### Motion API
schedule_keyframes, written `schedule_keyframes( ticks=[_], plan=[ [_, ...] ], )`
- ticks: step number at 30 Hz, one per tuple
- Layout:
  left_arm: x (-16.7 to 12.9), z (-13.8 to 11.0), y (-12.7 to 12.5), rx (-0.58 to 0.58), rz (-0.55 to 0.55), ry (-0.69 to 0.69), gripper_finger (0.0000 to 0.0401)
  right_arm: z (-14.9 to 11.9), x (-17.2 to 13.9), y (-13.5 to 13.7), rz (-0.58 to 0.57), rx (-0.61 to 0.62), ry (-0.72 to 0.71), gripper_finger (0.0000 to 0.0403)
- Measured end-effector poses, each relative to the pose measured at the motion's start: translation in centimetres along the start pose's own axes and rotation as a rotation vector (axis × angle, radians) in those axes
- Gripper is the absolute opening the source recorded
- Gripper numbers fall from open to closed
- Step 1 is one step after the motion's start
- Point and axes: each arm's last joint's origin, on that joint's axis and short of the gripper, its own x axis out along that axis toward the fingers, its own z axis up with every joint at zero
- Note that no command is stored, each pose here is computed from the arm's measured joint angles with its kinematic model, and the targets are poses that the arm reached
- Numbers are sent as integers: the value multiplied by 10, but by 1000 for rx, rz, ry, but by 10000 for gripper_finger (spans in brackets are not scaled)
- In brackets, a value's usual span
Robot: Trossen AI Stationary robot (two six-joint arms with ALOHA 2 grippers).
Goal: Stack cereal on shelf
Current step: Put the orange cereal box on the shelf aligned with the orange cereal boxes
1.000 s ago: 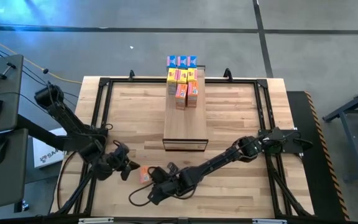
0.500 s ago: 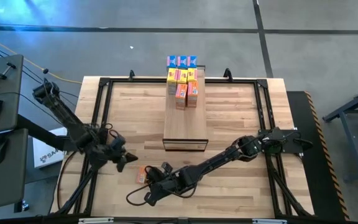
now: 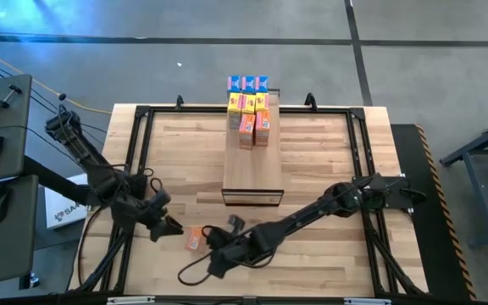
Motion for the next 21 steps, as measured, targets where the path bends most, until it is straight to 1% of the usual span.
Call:
schedule_keyframes(
  ticks=[4,8,10,12,14,15,17,19,21],
  plan=[
    [2,1,-11,19,183,24,193,2,-36,-5,-71,-69,64,0],
    [6,6,-23,44,356,31,213,3,-71,-13,-124,-142,104,0],
    [14,7,-33,31,352,27,214,5,-83,-17,-120,-187,107,0],
    [24,8,-45,37,281,17,207,4,-92,-20,-109,-249,108,0],
    [36,9,-54,33,198,-26,195,4,-103,-23,-72,-297,94,0],
    [41,10,-56,23,174,-46,188,2,-108,-26,-48,-318,90,0],
    [50,15,-61,-36,127,-61,169,-3,-120,-34,-21,-340,76,0],
    [56,19,-56,-95,159,-61,148,-9,-132,-45,11,-326,41,0],
    [62,21,-53,-126,180,-68,132,-15,-147,-58,50,-301,-7,0]
  ],
)
